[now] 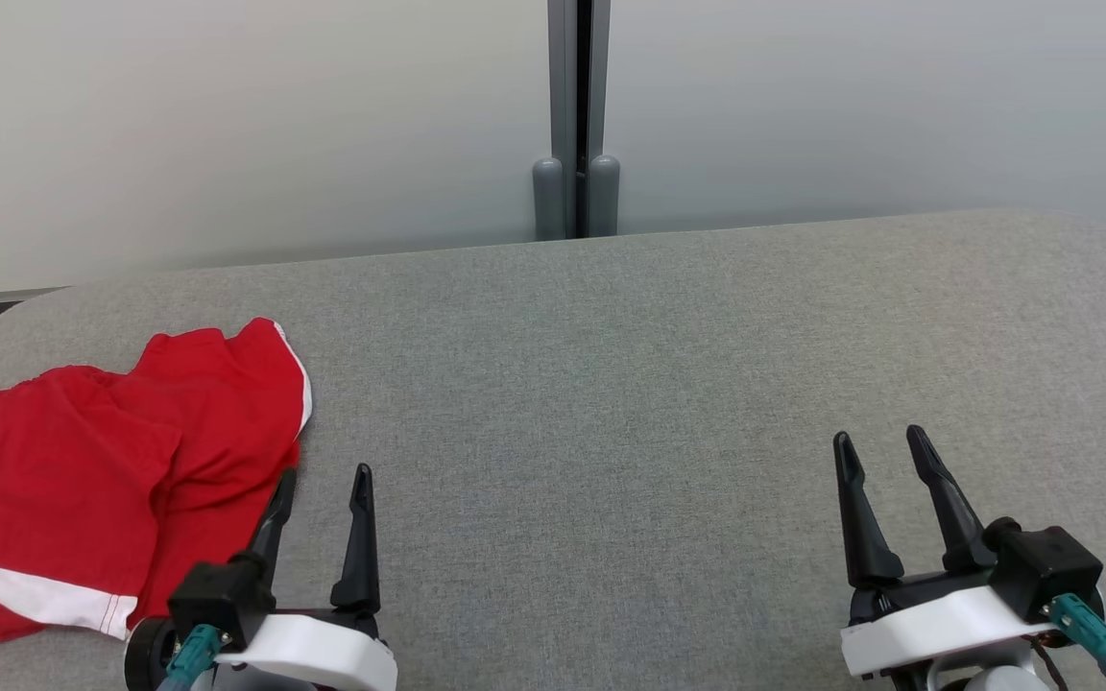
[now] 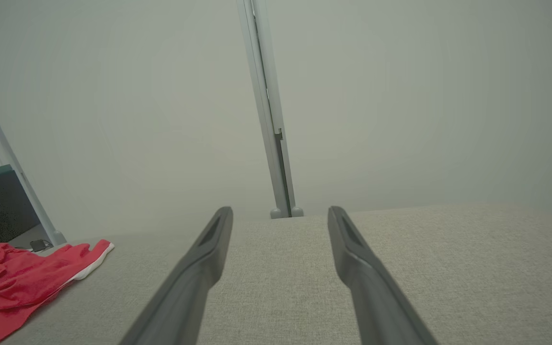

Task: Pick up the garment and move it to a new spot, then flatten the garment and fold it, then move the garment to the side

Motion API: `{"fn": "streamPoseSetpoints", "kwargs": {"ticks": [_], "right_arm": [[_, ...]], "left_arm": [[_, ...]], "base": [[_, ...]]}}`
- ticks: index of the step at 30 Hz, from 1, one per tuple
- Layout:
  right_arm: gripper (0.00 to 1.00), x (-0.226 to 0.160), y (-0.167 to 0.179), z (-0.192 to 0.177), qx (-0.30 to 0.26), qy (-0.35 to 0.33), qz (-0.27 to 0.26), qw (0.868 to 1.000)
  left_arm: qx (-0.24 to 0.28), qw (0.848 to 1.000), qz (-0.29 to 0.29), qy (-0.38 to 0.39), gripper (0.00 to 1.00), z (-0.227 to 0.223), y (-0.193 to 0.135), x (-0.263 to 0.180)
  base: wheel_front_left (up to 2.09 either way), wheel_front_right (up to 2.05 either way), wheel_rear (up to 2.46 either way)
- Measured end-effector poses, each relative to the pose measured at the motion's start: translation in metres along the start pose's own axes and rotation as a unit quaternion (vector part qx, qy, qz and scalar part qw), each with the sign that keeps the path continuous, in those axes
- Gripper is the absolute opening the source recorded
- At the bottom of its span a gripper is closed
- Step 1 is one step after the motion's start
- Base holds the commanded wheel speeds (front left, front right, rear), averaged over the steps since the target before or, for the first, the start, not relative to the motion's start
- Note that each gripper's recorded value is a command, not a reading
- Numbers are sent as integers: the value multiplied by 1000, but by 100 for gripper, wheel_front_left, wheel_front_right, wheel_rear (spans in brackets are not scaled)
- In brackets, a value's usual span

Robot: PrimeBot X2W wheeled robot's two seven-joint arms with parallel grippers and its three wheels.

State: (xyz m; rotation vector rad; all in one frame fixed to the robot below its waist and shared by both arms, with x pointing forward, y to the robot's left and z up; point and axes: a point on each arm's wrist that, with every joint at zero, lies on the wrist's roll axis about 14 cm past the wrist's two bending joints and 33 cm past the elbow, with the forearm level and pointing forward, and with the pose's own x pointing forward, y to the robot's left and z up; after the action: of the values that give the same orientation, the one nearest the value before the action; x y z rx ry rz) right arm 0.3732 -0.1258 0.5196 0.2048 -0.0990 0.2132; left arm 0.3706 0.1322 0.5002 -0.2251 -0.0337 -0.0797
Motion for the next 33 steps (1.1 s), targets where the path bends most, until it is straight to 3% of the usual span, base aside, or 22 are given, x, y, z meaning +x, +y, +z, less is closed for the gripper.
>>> {"fn": "streamPoseSetpoints", "kwargs": {"ticks": [8, 23, 33], "right_arm": [[100, 2, 4, -2, -16, 1, 9, 1000], [100, 4, 7, -2, -13, -1, 14, 1000], [100, 13, 44, -14, 3, 14, 69, 998]], "left_arm": [[31, 999, -8, 3, 100, -5, -5, -1], [32, 999, -4, 0, 100, -4, -3, -2], [35, 998, 47, -12, 100, 6, 29, -17]], "base": [[0, 0, 0], [0, 0, 0], [0, 0, 0]]}}
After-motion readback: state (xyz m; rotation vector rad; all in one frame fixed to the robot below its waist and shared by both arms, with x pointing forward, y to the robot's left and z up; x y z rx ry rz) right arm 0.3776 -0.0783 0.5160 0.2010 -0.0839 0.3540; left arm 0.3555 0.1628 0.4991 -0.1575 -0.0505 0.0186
